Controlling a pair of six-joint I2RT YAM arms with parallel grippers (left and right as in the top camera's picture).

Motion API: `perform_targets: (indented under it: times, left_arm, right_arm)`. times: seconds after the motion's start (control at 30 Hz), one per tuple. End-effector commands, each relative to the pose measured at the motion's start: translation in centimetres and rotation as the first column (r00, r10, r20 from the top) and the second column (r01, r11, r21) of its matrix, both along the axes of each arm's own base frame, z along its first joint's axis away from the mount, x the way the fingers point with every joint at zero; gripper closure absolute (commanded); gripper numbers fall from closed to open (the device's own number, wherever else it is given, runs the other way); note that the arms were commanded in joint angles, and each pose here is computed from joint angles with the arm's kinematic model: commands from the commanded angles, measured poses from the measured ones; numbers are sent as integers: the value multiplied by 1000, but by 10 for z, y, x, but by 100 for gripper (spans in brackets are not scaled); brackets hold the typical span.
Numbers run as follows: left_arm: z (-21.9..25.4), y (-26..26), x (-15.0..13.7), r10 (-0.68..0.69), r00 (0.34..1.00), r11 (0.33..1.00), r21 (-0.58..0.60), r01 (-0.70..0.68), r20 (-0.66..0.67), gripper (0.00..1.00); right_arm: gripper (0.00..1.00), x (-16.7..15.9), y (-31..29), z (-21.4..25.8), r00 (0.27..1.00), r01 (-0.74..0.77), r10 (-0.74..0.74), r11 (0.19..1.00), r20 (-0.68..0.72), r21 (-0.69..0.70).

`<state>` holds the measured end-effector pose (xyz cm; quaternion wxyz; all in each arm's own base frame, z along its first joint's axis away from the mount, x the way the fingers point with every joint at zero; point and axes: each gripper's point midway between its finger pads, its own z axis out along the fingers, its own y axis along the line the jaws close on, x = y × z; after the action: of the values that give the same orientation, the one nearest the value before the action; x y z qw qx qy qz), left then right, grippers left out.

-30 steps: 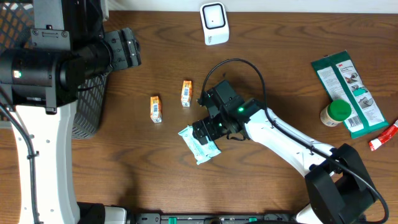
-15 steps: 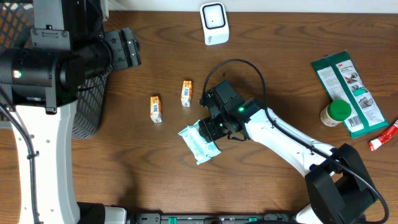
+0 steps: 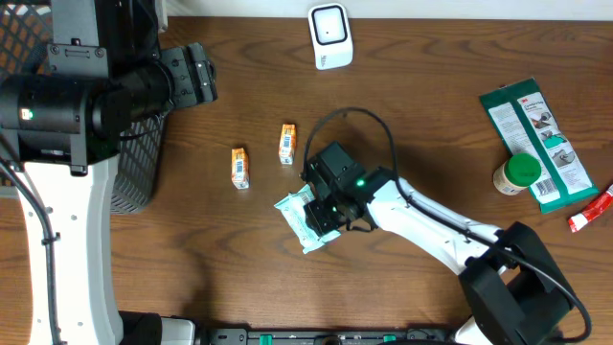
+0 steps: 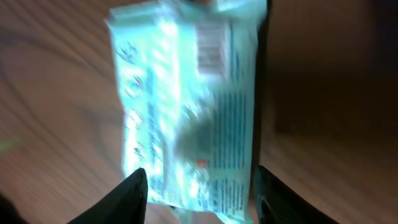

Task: Scan the item barcode
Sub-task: 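Lower the right gripper and grasp the wipes pack's edge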

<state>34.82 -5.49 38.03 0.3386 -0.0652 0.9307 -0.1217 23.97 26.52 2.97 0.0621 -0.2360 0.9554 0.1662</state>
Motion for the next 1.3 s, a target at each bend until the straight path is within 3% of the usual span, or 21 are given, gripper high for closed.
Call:
perform_targets:
  times: [0.0,0.13,0.4,0.67,0.73,0.77,0.83,1.13,1.27]
  left_arm:
    - [1,3,1,13,1000,1000,5,-13,2,18]
    - [1,3,1,13,1000,1000,5,-13,2,18]
    - [1,3,1,13,1000,1000,5,-13,2,18]
    - [1,3,1,13,1000,1000,5,-13,2,18]
    - [1,3,1,13,1000,1000,5,-13,2,18]
    - [1,3,1,13,1000,1000,5,-13,2,18]
    - [1,3,1,13,1000,1000,5,-13,2,18]
    - [1,3,1,13,1000,1000,5,-13,1,18]
    - [-8,-1,-11,-3,998,1000,-13,2,-59,18]
  right_arm:
    - [51,-10,-5,-14,998,39,-40,999,-38,-22]
    - [48,-9,-5,-16,999,42,-43,999,-34,-17]
    - [65,-10,-7,-17,997,71,-72,997,-41,-26]
    - [58,-13,-22,-29,976,200,-205,977,-71,-80]
    - [67,-13,-21,-29,970,225,-231,971,-76,-77]
    - [83,-12,-21,-28,967,238,-244,968,-77,-75]
    - [99,-10,-19,-28,967,240,-244,969,-71,-65]
    - [99,31,-41,-18,956,291,-292,956,-22,-24]
    - [99,51,-59,-10,943,331,-330,943,-27,20]
